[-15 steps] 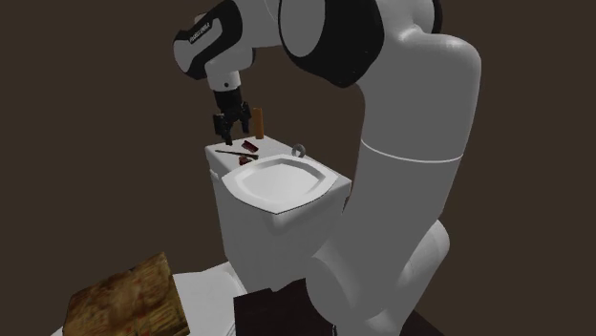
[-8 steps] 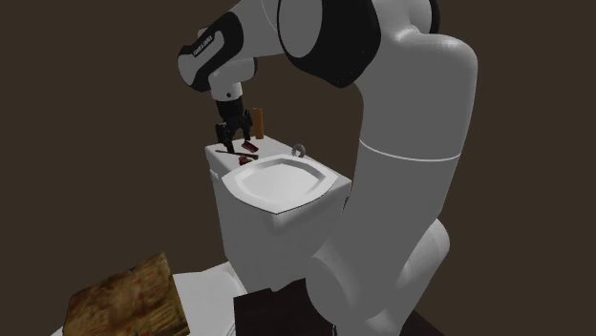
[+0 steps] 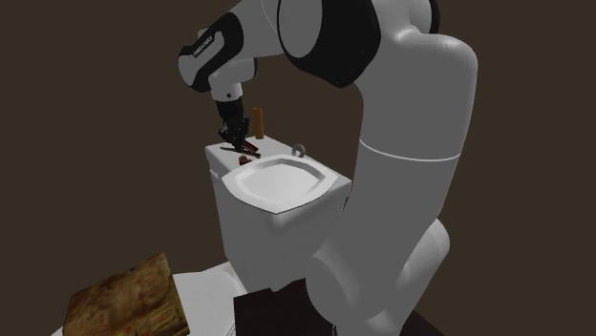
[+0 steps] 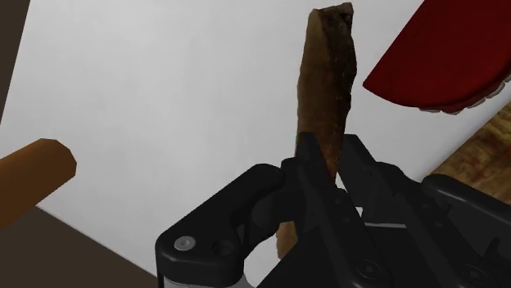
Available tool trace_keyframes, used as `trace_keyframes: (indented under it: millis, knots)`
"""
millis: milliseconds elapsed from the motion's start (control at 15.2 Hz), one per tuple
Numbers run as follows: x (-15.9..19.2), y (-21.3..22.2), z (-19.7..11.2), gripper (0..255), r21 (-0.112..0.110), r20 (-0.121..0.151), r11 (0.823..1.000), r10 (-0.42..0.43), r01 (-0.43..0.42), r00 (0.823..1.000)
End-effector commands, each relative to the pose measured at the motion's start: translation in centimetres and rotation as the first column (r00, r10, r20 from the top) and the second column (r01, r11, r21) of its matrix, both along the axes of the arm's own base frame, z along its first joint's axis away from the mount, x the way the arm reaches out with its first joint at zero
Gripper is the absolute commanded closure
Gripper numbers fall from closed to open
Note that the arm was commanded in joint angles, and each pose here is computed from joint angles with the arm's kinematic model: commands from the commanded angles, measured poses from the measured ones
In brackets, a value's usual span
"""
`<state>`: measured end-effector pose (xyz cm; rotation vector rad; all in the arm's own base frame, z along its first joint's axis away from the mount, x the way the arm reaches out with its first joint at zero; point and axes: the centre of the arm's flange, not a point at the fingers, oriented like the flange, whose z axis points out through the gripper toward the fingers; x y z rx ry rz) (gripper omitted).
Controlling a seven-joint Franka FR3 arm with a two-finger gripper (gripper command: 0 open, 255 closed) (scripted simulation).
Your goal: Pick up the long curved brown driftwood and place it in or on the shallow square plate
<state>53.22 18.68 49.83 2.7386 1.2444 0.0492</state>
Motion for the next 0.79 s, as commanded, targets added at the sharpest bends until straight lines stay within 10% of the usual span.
trace_keyframes:
  millis: [0,726]
  knots:
    - [0.0,0.0,0.0,255,0.0,0.0,1.0,0.0,0.0,1.0]
    - [0.0,0.0,2.6,255,0.0,0.0,1.0,0.0,0.0,1.0]
